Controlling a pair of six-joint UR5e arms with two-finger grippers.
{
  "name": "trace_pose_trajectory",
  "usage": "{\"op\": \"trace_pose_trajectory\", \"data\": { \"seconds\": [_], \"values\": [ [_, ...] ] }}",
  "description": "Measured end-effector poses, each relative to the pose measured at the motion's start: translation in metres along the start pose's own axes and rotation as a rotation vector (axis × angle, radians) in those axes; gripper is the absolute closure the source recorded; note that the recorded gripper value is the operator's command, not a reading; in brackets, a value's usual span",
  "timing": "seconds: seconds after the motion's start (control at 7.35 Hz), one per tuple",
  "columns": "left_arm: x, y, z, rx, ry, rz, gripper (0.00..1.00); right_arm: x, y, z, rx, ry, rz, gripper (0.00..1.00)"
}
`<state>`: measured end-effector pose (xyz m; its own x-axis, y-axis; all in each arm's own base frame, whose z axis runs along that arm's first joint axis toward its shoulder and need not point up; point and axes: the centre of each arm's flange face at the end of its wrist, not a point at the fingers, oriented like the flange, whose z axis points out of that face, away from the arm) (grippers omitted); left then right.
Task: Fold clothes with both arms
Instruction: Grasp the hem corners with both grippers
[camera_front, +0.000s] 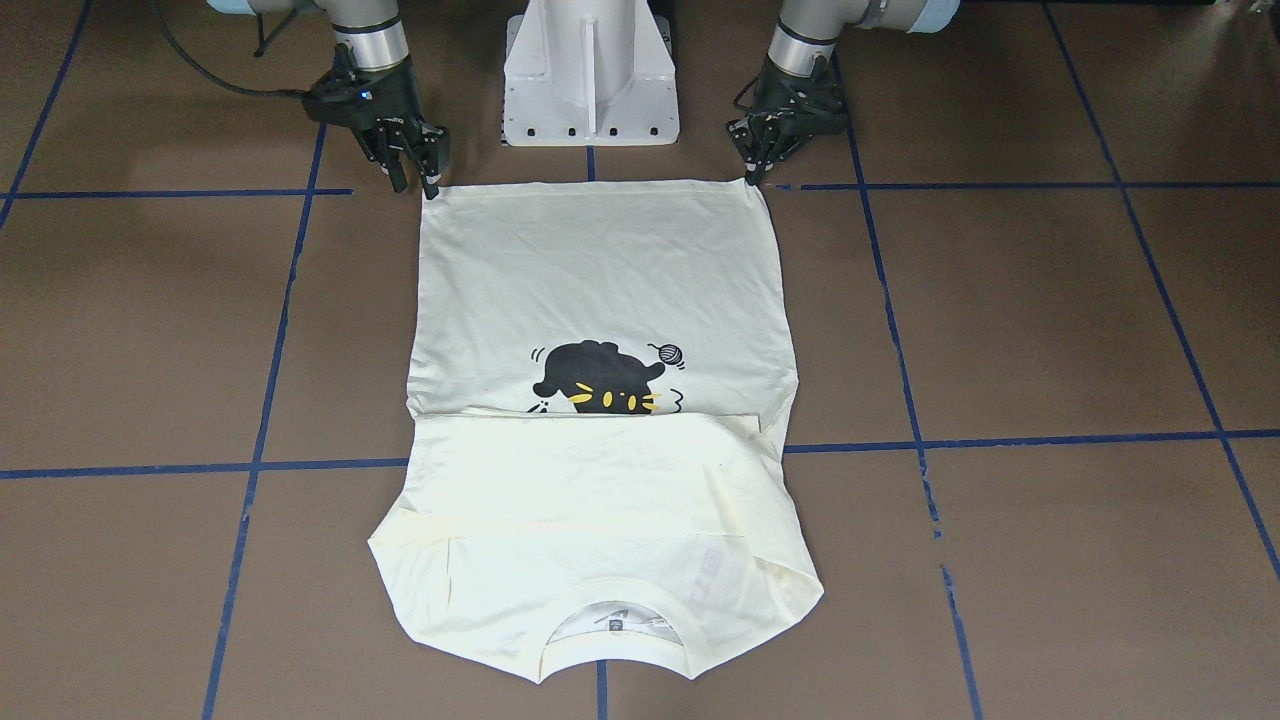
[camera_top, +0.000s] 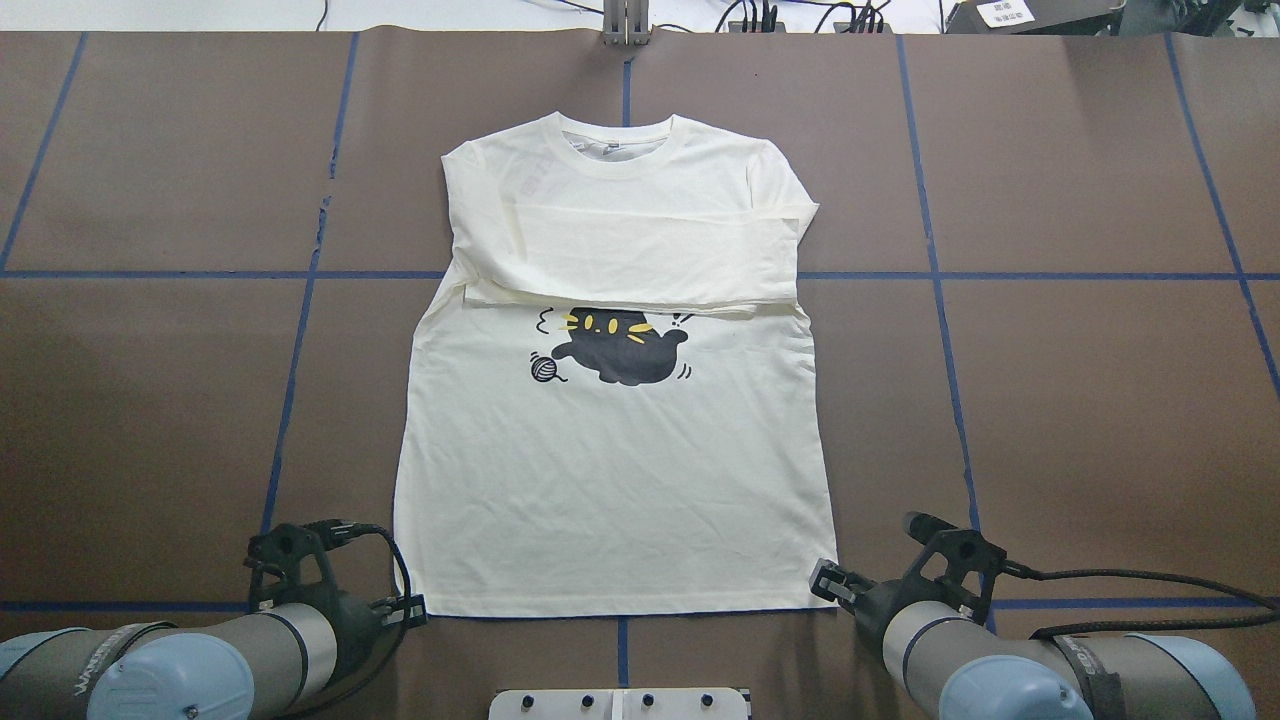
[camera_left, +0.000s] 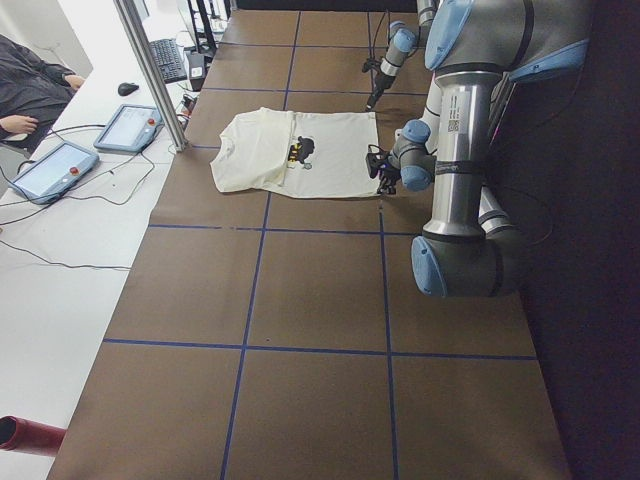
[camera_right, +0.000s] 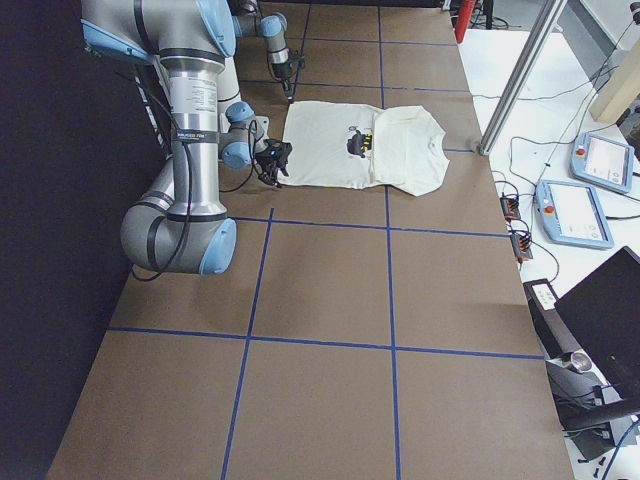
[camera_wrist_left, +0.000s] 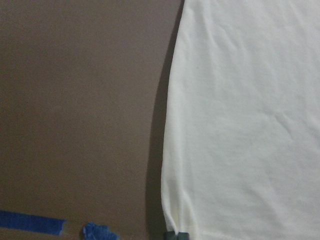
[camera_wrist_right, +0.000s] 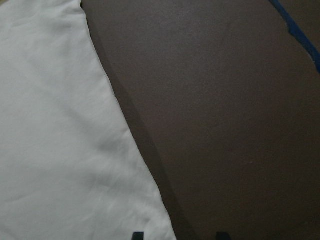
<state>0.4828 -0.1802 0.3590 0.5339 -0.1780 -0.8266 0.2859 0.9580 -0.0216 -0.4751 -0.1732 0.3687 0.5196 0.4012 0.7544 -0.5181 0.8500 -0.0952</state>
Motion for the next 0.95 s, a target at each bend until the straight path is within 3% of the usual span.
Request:
{"op": "trace_pose_trajectory", "data": {
  "seconds": [0.14,0.54,0.68,0.95],
  "values": [
    [0.0,0.0,0.0,-0.001,0.001,0.0,1.0,0.001,0.003,0.001,0.0,0.002,-0.004,0.51],
    [0.0,0.0,0.0,0.0,0.001,-0.002,1.0,0.002,0.009,0.001,0.001,-0.002,-0.013,0.55],
    [0.0,-0.001,0.0,0.001,-0.001,-0.002,1.0,0.001,0.013,0.0,-0.002,-0.007,-0.016,0.63],
    [-0.001,-0.001,0.0,0.002,-0.001,-0.002,1.0,-0.003,0.017,-0.002,-0.003,-0.016,-0.018,0.65]
  ]
}}
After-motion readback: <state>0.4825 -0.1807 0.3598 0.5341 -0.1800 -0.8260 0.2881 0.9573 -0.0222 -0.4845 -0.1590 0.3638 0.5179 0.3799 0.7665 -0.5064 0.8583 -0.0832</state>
